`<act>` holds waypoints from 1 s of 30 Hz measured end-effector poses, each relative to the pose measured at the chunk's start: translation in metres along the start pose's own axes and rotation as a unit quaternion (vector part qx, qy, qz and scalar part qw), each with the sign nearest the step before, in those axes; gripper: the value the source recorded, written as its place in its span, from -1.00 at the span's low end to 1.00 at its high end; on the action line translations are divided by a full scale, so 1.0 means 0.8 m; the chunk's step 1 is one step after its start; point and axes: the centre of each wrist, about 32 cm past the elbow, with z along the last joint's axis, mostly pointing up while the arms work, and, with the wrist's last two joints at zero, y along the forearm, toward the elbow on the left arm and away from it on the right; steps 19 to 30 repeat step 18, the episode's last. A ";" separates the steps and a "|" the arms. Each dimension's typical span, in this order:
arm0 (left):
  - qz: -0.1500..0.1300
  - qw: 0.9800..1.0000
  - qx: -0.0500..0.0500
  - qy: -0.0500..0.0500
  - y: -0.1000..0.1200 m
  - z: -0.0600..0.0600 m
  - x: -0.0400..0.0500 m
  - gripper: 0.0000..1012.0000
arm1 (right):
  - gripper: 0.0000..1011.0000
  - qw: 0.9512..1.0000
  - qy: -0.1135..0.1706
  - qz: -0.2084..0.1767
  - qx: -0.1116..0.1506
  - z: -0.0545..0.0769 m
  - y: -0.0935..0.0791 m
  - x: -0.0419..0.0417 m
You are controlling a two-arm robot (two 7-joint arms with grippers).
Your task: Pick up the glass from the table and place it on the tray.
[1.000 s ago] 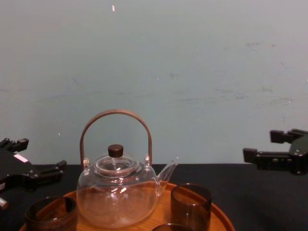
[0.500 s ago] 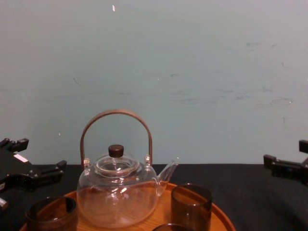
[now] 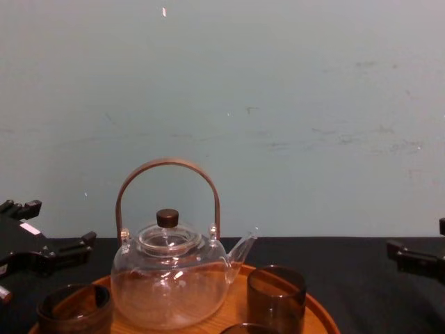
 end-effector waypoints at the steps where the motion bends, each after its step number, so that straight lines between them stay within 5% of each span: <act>1: 0.000 1.000 0.000 0.000 0.000 0.000 0.000 0.98 | 0.98 1.000 0.000 0.000 0.000 0.000 0.000 0.000; 30: 0.000 1.000 0.000 0.000 0.000 0.000 0.000 0.98 | 0.98 1.000 0.000 0.003 0.001 0.002 0.000 0.000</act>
